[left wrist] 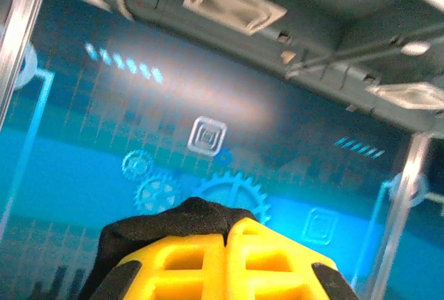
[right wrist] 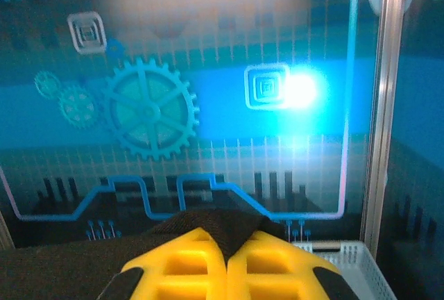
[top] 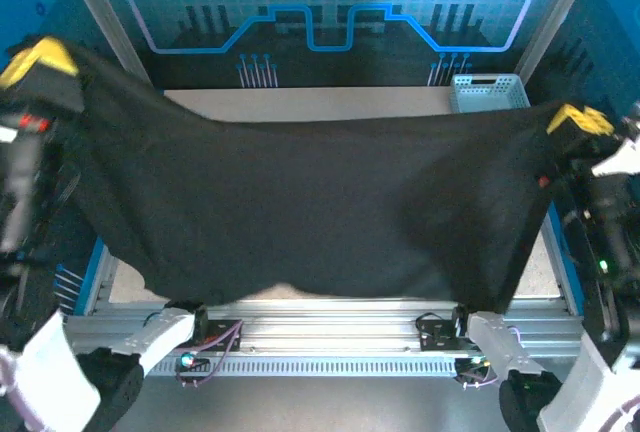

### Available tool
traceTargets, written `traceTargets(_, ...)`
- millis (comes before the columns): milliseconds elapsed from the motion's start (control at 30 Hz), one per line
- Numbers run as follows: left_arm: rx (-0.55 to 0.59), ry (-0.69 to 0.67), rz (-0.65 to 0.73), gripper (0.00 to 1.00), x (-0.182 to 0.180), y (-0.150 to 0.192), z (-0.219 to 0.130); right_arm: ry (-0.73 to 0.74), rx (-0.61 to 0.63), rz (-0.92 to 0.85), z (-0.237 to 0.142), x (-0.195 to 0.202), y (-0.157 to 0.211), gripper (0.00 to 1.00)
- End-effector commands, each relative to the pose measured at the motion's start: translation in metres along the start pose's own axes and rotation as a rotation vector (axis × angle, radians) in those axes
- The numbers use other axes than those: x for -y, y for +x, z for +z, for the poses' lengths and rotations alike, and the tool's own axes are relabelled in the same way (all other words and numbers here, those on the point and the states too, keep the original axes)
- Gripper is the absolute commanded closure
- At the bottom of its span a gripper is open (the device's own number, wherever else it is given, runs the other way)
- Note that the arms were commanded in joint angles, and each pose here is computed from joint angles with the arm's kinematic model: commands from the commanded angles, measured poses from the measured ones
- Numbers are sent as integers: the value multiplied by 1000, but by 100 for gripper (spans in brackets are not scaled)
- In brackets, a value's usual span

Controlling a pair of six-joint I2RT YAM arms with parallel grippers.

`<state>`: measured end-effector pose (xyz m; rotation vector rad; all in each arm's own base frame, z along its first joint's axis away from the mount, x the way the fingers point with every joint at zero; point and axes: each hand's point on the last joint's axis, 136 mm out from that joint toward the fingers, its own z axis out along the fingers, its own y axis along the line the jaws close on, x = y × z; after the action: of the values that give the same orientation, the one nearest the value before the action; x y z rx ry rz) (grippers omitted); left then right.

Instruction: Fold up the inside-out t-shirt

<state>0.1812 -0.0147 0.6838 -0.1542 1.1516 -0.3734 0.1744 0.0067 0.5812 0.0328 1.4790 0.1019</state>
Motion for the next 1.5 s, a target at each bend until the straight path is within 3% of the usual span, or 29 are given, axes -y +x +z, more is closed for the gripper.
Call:
traceTargets(0, -139, -126, 84, 100, -39, 72, 75, 51, -108, -6, 63, 19, 38, 100)
traceTargets(200, -331, -208, 129, 100, -98, 218, 171, 79, -270, 8, 165, 40, 130, 100)
traceTargets(300, -450, -245, 131, 100, -136, 305, 212, 88, -384, 7, 229, 44, 197, 100)
traceTargets(467, -653, -285, 99, 100, -196, 467, 266, 121, -610, 41, 343, 53, 341, 98)
traceTargets(567, -738, -295, 53, 98, -222, 547, 292, 124, -722, 72, 405, 57, 419, 90)
traceTargets(633, -766, -292, 29, 84, -233, 582, 302, 120, -801, 97, 436, 56, 468, 79)
traceTargets(667, -777, -291, 7, 69, -238, 599, 303, 120, -817, 101, 448, 55, 481, 71)
traceTargets(767, -814, -293, -62, 44, -245, 616, 296, 117, -842, 91, 462, 50, 495, 58)
traceTargets(833, -818, -309, -93, 38, -245, 605, 291, 108, -841, 73, 458, 42, 478, 48)
traceTargets(933, -772, -288, -155, 29, -225, 558, 286, 74, -880, -10, 434, 17, 454, 45)
traceTargets(1033, -799, -329, -247, 25, -207, 524, 256, 33, -870, -51, 388, -4, 430, 43)
traceTargets(1167, -814, -395, -462, 23, -188, 510, 181, 67, -962, -4, 292, 3, 431, 39)
traceTargets(1267, -805, -368, -635, 23, -169, 516, 123, 133, -1054, 33, 219, 17, 451, 36)
traceTargets(1367, -902, -417, -681, 22, -153, 533, 52, 221, -1126, 138, 152, 44, 467, 35)
traceTargets(1467, -1027, -379, -628, 22, -130, 548, -13, 342, -1162, 281, 99, 82, 483, 35)
